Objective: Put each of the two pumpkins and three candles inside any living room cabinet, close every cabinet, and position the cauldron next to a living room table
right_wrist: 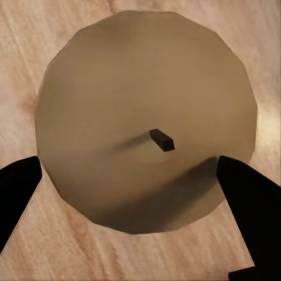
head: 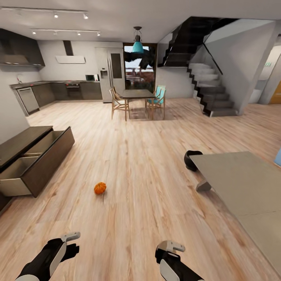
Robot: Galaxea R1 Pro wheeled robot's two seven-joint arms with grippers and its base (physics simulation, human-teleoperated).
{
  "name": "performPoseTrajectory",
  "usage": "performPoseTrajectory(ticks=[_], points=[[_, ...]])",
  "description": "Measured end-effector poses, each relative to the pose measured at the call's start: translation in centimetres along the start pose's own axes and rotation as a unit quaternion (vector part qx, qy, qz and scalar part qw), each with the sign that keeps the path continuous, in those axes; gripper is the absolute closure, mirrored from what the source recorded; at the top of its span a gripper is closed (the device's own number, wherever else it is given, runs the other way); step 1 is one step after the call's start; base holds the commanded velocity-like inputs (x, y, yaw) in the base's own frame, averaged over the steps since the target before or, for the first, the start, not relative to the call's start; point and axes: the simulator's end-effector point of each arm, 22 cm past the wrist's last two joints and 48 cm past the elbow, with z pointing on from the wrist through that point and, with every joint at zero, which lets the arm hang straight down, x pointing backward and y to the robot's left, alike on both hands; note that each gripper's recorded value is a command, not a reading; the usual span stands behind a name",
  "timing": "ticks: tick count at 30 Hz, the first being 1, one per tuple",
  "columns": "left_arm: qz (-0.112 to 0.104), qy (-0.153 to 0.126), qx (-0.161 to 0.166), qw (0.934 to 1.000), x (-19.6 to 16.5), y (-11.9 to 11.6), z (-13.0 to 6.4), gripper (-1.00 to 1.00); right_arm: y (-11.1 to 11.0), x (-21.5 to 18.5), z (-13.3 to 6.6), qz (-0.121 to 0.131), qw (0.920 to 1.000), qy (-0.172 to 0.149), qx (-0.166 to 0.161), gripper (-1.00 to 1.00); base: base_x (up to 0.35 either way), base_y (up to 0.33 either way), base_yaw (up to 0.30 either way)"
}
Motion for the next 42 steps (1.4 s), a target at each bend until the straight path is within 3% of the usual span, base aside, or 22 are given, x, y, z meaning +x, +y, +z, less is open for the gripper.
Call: performPoseTrajectory(ticks=[9, 42], points=[[0.0, 0.0, 0.0, 1.0, 0.0, 0.0, 0.0, -1.0, -0.04, 0.0, 0.01, 0.0, 1.0, 0.0, 0.0, 1.0, 0.321, -0.133, 0.182], [0.0, -0.001, 0.0, 1.0, -0.01, -0.07, 0.0, -1.0, 0.01, 0.0, 0.0, 0.0, 1.0, 0.0, 0.0, 1.0, 0.321, -0.102, 0.003]])
